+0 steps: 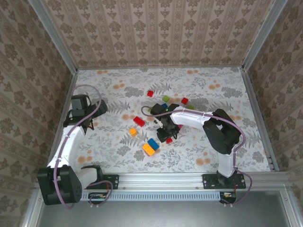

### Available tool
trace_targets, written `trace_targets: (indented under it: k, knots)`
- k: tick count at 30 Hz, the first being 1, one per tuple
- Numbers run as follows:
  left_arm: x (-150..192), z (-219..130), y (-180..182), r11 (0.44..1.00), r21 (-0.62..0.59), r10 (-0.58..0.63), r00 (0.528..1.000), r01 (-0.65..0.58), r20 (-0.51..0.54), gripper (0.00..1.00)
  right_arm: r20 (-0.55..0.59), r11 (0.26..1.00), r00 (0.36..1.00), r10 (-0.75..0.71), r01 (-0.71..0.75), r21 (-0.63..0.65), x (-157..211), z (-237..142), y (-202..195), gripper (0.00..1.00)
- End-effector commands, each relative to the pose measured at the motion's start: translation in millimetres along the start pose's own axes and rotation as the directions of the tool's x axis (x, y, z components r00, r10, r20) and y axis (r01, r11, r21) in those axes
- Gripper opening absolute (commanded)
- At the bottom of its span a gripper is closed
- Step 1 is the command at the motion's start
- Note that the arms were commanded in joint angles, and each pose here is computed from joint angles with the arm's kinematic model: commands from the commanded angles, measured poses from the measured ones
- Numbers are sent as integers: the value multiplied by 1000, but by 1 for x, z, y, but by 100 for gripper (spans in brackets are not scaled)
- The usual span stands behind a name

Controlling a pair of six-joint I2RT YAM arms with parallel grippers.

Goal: Assemble a carrot with lego

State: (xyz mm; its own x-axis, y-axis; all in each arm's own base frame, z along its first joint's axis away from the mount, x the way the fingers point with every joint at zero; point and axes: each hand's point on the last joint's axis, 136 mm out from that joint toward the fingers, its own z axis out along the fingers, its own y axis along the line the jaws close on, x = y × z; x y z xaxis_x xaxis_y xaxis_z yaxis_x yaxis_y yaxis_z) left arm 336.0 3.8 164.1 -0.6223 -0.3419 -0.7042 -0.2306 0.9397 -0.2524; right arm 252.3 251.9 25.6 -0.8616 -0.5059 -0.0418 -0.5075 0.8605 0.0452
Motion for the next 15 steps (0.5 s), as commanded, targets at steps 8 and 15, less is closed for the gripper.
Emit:
trace_targets:
  k: [8, 15]
  knots:
    - [-5, -1, -6, 1000, 20, 4, 1000, -4, 0, 100, -43, 1000, 999, 8, -8, 6, 8, 12, -3, 45]
    - [-6, -1, -6, 1000, 23, 4, 1000, -4, 2, 100, -44, 1000, 999, 14, -14, 10, 9, 11, -4, 42]
